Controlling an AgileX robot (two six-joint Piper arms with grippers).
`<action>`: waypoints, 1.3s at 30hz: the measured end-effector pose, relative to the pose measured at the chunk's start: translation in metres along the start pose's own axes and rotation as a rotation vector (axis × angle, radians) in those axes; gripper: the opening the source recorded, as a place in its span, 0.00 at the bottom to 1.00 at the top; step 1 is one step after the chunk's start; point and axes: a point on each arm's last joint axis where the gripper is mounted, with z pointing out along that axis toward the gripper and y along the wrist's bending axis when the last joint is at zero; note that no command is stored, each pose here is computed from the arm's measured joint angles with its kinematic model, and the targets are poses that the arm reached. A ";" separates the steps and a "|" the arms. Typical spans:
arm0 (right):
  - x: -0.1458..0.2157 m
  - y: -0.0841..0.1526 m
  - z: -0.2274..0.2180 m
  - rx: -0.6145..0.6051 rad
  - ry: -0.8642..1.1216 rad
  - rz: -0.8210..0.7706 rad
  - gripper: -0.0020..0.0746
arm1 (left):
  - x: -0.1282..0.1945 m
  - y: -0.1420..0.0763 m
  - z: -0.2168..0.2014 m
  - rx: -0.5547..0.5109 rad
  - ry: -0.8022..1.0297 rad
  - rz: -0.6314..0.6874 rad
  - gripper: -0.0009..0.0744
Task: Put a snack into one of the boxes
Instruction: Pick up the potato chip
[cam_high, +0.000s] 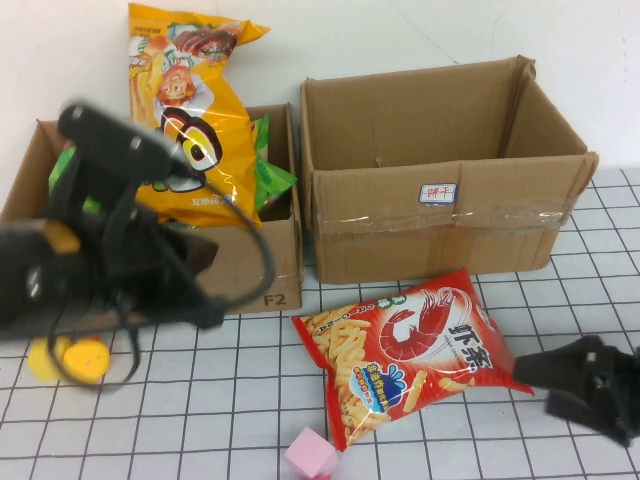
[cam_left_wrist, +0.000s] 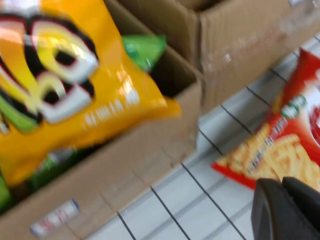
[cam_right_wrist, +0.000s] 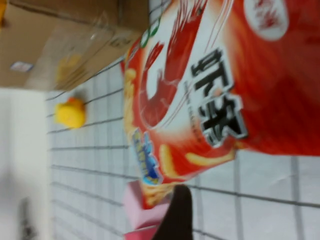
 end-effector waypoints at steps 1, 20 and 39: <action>-0.001 -0.003 0.005 -0.026 0.023 0.024 0.89 | 0.005 -0.001 -0.003 0.001 0.001 -0.004 0.01; -0.042 -0.024 0.041 -0.082 0.045 0.083 0.82 | 0.011 -0.005 -0.021 -0.004 -0.042 -0.014 0.01; -0.054 0.002 0.073 0.013 0.050 0.087 0.81 | 0.011 -0.006 -0.021 0.012 -0.041 -0.044 0.01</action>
